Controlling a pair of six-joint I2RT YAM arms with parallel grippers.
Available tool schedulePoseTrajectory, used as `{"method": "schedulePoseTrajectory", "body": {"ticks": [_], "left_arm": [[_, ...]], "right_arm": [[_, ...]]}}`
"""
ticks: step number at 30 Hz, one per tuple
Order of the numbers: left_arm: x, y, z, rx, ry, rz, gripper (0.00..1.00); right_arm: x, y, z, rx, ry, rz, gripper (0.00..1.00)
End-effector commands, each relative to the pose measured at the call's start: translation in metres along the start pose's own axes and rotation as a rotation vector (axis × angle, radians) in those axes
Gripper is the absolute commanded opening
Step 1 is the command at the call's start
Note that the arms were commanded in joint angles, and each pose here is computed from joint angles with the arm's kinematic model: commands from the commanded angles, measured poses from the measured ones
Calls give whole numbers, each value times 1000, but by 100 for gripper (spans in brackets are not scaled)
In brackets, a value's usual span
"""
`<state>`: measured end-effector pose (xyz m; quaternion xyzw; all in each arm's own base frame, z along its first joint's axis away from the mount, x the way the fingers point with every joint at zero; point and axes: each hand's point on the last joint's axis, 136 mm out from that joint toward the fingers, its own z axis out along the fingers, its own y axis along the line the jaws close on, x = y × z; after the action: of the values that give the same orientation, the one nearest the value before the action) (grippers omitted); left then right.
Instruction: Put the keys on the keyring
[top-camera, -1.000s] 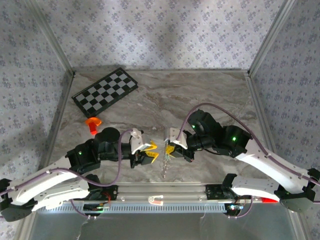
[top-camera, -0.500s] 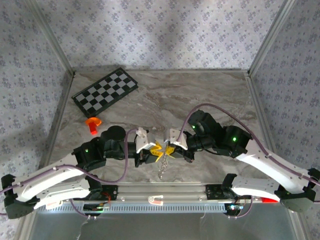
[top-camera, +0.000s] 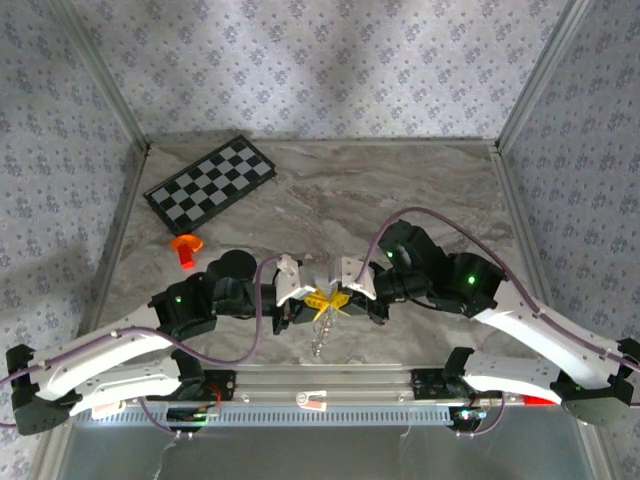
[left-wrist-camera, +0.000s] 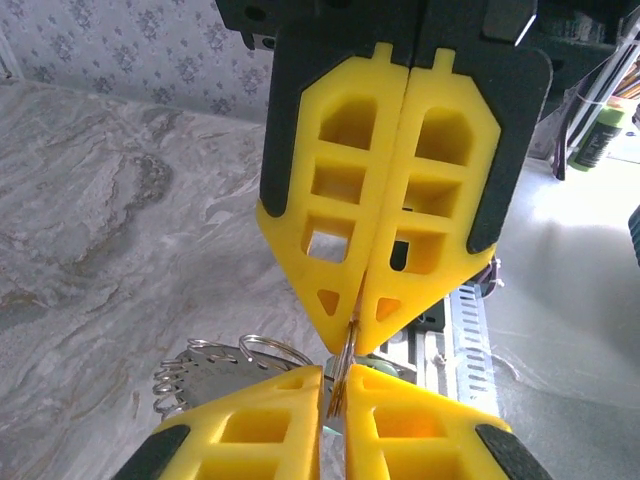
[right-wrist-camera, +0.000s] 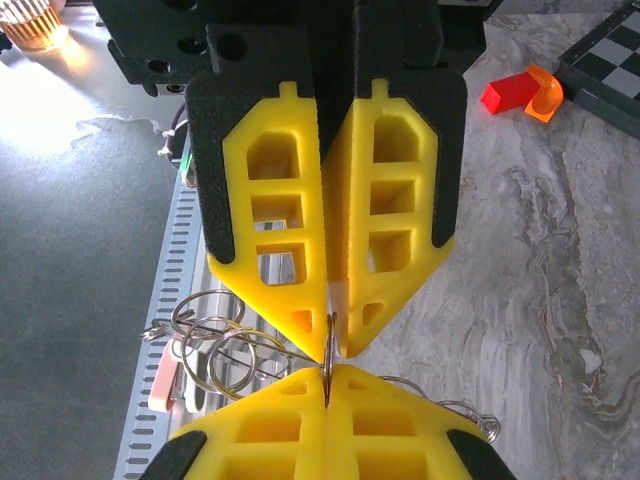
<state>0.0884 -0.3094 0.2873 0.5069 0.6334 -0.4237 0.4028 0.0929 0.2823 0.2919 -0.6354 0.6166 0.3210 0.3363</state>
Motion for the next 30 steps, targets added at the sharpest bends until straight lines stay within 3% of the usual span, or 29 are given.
{"method": "schedulePoseTrajectory", "body": {"ticks": [1,12,20,29,30], "left_arm": [[-28,-4,-7,6,-75,33,12],[-32,-7,-5,32,-84,42,14],[-31,-9,-5,39,-86,43,1],[-33,-5,-12,6,-100,48,0],[-34,-6,-13,5,-106,53,0]], "right_arm": [[-3,6,-3,-14,-25,-30,0],[1,8,-1,0,-4,-54,0],[1,10,0,0,2,-68,0],[-6,14,-1,9,-25,-96,0],[-7,13,-2,22,-37,-91,4]]}}
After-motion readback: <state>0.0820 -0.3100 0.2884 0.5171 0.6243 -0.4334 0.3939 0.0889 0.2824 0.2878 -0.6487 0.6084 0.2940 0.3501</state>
